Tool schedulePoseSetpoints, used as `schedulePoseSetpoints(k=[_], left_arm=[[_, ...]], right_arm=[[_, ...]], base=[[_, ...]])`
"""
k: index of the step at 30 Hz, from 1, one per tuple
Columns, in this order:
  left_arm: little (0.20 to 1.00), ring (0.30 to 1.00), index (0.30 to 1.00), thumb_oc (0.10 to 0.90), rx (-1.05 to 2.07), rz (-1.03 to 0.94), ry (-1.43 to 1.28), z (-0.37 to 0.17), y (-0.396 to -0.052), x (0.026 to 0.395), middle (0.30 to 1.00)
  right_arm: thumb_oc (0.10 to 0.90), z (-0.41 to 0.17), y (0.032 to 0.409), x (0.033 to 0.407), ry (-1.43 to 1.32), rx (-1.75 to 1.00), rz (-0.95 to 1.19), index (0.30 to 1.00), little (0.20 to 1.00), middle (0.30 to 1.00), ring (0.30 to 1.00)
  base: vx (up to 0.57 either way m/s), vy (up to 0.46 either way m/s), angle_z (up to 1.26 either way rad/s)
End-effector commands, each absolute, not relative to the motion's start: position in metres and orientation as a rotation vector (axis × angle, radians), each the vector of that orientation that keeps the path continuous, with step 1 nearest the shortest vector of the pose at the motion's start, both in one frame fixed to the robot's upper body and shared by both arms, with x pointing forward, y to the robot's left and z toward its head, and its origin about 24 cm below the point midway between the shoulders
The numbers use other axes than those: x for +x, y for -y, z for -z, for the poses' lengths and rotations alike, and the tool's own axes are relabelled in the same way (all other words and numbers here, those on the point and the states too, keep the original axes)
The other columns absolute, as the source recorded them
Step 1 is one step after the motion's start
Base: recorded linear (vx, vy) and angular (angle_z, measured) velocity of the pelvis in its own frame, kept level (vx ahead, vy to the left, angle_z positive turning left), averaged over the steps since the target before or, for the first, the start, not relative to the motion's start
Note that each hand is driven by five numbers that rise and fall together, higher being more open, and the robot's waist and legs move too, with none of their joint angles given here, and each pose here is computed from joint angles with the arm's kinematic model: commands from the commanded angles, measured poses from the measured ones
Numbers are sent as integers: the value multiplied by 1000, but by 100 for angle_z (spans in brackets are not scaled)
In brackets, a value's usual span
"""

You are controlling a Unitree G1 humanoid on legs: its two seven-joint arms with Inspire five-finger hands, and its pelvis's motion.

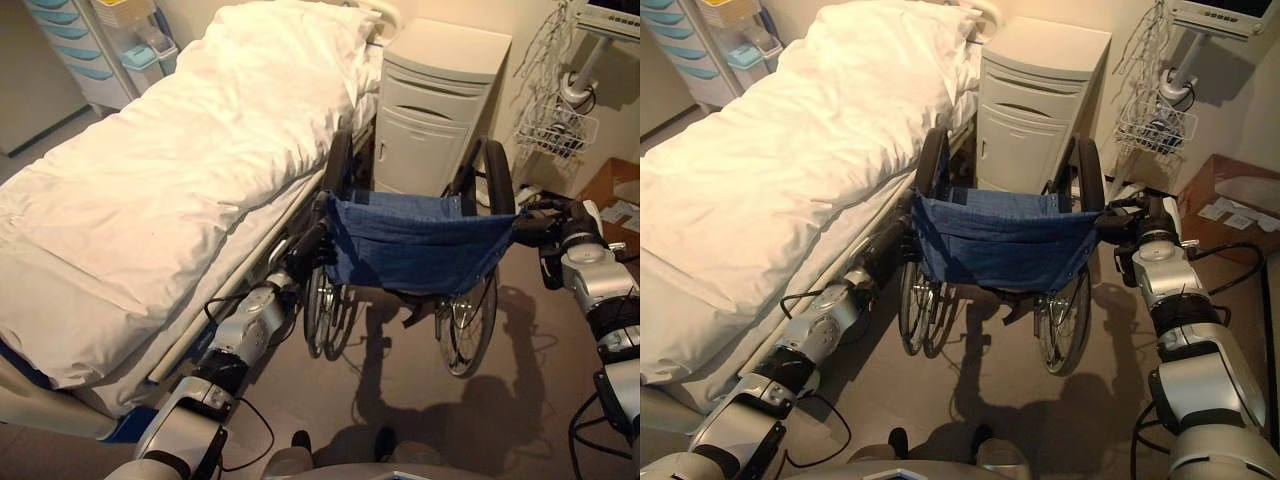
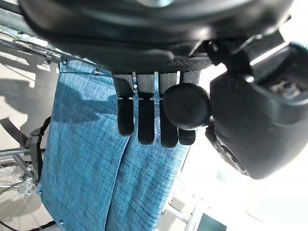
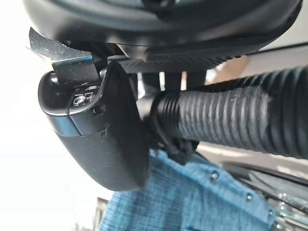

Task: Push the wheelchair next to the bed

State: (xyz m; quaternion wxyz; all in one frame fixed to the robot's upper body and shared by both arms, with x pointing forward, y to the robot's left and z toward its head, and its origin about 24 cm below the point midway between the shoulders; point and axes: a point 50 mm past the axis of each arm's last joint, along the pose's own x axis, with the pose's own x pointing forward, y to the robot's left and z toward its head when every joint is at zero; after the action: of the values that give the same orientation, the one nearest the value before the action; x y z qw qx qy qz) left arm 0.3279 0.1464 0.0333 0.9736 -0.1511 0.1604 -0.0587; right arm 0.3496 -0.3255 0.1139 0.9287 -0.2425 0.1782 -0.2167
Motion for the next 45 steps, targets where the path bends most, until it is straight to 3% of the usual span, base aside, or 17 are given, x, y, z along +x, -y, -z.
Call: schedulePoseSetpoints(k=[1,5,6,7,11,12,13,23,29,33,39,45], left_arm=[[300,300,300,400,-214,-12,-70,-95,-190,360,300],[300,300,300,400,-192,-12,-66,-101,-196,367,300],[300,300,300,400,-190,-10,-62,-103,-197,369,300],[300,300,300,400,-190,-10,-60,-103,-196,369,300],[314,314,314,409,-164,-20,-44,-107,-195,370,314],[526,526,526,551,-150,-25,-42,-110,-196,372,526],[900,900,900,800,-133,-35,-41,-111,-198,373,900],[900,900,900,800,102,-271,33,-117,-250,358,900],[900,900,900,800,280,-591,136,-120,-311,319,900],[900,900,900,800,301,-710,170,-107,-328,294,900],[900,900,900,800,235,-717,-50,-39,-347,244,900],[900,900,900,800,235,-612,-311,25,-333,209,900]], right_arm=[[400,-124,232,377,-173,-333,129,300,300,300,300],[400,-126,225,379,-166,-352,122,300,300,300,300],[582,-126,223,379,-166,-360,120,573,573,573,573],[800,-125,222,379,-168,-359,119,900,900,900,900],[800,-122,221,374,-155,-346,128,900,900,900,900],[800,-123,222,375,-152,-339,130,900,900,900,900],[800,-124,224,374,-149,-334,133,900,900,900,900],[800,-127,251,353,-54,-255,226,900,900,900,900],[800,-147,301,324,98,-308,413,900,900,900,900],[800,-159,319,307,186,-306,501,900,900,900,900],[800,-159,354,271,310,-51,685,900,900,900,900],[800,-121,380,237,281,96,925,900,900,900,900]], base=[[51,-52,0],[103,36,-5],[53,28,-4],[75,49,3],[74,67,0],[84,56,-12],[90,58,0],[38,55,-7],[23,13,2],[22,3,4],[14,-7,4],[3,0,5]])
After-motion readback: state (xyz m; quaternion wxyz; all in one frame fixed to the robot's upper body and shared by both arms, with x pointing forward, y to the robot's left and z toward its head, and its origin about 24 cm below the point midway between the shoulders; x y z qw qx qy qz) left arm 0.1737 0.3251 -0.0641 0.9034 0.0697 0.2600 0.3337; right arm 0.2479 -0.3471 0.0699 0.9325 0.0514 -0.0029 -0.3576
